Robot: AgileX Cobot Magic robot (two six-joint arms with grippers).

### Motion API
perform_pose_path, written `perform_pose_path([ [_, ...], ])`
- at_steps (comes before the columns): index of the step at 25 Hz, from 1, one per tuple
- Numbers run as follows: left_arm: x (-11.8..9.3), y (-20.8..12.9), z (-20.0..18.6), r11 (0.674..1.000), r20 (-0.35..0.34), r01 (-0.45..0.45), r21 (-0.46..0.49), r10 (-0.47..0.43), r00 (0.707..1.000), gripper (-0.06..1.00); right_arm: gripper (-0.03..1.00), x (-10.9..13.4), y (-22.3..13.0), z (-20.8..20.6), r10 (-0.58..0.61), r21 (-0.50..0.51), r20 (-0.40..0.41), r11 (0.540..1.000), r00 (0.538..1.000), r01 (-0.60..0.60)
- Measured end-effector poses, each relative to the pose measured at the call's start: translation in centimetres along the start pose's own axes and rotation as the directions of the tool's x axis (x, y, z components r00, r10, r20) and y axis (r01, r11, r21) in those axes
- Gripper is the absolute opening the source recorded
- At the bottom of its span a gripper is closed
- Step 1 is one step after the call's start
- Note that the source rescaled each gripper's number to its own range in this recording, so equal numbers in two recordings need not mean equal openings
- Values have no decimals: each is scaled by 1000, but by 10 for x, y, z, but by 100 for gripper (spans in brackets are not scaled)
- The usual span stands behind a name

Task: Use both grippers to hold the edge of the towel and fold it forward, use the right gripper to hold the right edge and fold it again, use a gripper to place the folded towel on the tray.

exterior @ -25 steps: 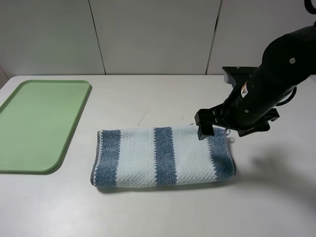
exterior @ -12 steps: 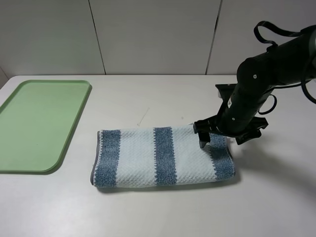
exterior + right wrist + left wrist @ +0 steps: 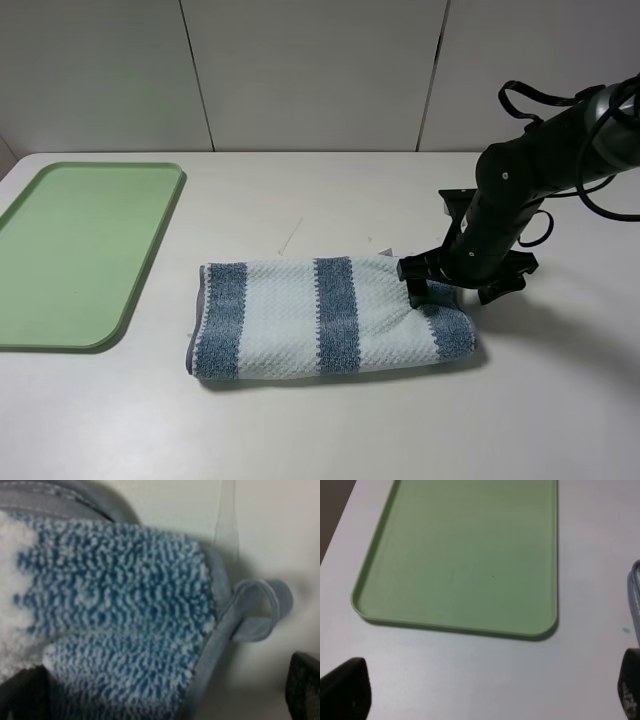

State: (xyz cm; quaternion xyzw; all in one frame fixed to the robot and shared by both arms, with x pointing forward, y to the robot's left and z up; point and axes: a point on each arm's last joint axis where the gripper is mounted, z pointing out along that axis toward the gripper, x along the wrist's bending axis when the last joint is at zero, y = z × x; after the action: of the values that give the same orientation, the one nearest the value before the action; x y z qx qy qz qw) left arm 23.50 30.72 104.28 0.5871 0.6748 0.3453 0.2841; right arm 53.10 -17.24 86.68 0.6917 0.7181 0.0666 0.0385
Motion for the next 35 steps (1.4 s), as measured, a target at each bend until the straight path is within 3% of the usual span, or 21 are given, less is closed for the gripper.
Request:
perform_pose_path([
  [11,0,0,0,1000,0,0,0,0,1000,99,99,0,0,7,-25,16,3,1000,1000,24],
  [13,0,0,0,1000,0,0,0,0,1000,99,84,1,0,6,-17,15,-2,1000,1000,17],
  [17,0,0,0,1000,0,0,0,0,1000,99,23,7,2,6,12,-3,-31,1000,999,-12],
  [18,0,0,0,1000,0,0,0,0,1000,99,10,8,2,6,13,-4,-33,1000,999,-13],
  [19,0,0,0,1000,0,0,0,0,1000,99,7,8,2,6,14,-5,-34,1000,999,-14],
  [28,0,0,0,1000,0,0,0,0,1000,99,7,-2,0,-21,-52,-5,17,999,998,52],
  [35,0,0,0,1000,0,0,0,0,1000,99,7,-16,2,-66,-76,-75,73,994,994,82],
])
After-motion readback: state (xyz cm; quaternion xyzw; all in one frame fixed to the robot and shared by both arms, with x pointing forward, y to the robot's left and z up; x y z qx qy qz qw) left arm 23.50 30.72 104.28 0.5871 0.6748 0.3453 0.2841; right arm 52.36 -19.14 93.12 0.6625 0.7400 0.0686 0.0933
